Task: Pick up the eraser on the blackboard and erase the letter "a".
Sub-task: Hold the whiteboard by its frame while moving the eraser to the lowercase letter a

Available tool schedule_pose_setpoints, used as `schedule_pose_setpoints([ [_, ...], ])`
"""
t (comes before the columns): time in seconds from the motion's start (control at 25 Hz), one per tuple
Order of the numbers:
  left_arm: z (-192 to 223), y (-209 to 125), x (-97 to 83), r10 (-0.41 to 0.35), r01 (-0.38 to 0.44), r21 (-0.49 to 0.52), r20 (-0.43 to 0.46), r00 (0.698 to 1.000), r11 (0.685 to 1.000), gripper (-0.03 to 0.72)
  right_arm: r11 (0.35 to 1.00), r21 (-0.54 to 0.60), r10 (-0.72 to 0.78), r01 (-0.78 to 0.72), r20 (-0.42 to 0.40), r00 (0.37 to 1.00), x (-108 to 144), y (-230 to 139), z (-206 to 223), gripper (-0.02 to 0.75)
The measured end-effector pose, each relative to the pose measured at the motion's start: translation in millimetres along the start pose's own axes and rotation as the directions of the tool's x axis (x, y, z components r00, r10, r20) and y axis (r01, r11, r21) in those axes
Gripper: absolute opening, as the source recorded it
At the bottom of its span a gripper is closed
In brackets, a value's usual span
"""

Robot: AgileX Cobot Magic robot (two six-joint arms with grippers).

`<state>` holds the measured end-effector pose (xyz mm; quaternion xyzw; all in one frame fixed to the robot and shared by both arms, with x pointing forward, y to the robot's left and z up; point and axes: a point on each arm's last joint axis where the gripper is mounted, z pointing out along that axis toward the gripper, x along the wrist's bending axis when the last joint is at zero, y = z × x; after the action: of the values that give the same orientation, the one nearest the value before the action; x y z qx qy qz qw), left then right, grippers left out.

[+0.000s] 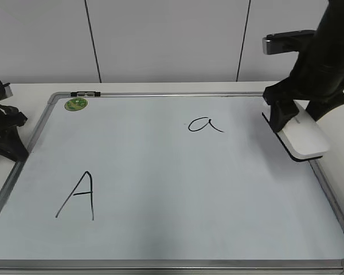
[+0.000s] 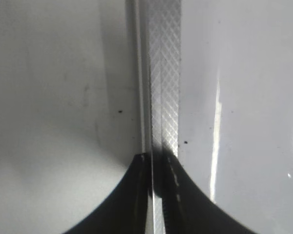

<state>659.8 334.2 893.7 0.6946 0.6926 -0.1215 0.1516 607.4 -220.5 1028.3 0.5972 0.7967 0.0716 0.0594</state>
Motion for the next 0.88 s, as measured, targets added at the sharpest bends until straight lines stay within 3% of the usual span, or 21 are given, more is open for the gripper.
schedule_pose_setpoints([
  [0.2, 0, 0, -0.1, -0.001, 0.001, 0.0, 0.001, 1.0, 1.0, 0.036, 0.998, 0.053, -0.022, 0.022, -0.001, 1.0, -1, 34, 22, 0.538],
  [0.52, 0, 0, -0.1, -0.001, 0.001, 0.0, 0.001, 1.0, 1.0, 0.036, 0.999, -0.021, -0.031, 0.031, -0.009, 0.999, -2, 88, 51, 0.537],
  [0.88, 0, 0, 0.0, 0.0, 0.0, 0.0, 0.0, 1.0, 1.0, 0.036, 0.999, -0.042, -0.038, 0.035, -0.066, 0.997, 6, 112, 84, 0.537],
])
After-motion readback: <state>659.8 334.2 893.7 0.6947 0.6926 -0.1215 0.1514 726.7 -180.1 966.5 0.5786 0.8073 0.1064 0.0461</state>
